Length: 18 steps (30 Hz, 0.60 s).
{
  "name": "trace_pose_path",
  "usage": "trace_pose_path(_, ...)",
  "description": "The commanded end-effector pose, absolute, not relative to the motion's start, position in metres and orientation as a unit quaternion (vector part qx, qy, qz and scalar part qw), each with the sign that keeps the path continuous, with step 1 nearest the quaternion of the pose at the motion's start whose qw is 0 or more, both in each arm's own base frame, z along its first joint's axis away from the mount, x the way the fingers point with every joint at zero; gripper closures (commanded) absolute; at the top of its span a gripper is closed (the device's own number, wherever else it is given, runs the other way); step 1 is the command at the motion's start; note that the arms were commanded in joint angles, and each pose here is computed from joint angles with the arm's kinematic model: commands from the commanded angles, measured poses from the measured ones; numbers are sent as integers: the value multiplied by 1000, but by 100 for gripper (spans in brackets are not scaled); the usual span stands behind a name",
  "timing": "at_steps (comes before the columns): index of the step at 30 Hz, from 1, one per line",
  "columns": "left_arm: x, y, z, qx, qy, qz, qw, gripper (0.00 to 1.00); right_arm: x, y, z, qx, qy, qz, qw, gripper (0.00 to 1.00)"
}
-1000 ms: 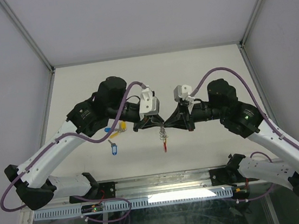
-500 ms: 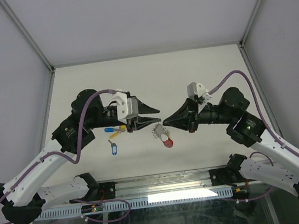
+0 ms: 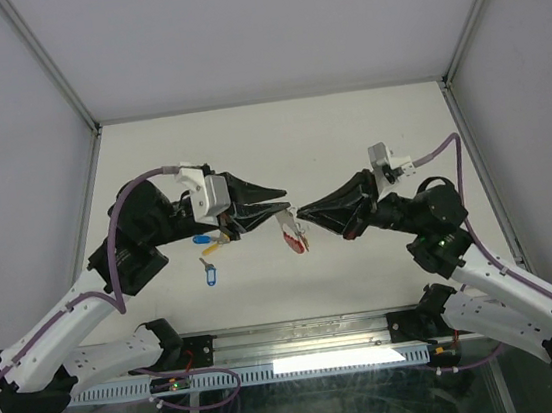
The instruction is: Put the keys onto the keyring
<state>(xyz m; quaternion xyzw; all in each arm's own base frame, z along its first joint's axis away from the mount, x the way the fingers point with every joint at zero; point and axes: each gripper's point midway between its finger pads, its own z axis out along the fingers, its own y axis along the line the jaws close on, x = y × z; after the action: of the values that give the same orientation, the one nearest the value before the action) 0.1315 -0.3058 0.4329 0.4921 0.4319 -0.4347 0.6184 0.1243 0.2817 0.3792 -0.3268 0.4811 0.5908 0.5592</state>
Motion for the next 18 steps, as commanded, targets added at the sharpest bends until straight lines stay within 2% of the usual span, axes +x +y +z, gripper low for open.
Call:
trace_pose_path(1,130,-305,450,475,423,-445,630,80,117,265,431,-295,412,603,617,100)
trace_pose_path(6,131,-308,444,478,431,-448,620,80,125,261,432,-306,447,562,625,100)
trace_pose_path(12,135,-311,442,481,436,-442,619,80,137,259,419,-318,526,512,600,100)
trace_pose_path(18,140,-312,441,478,441,-436,622,80,139,254,416,-313,547,495,598,100)
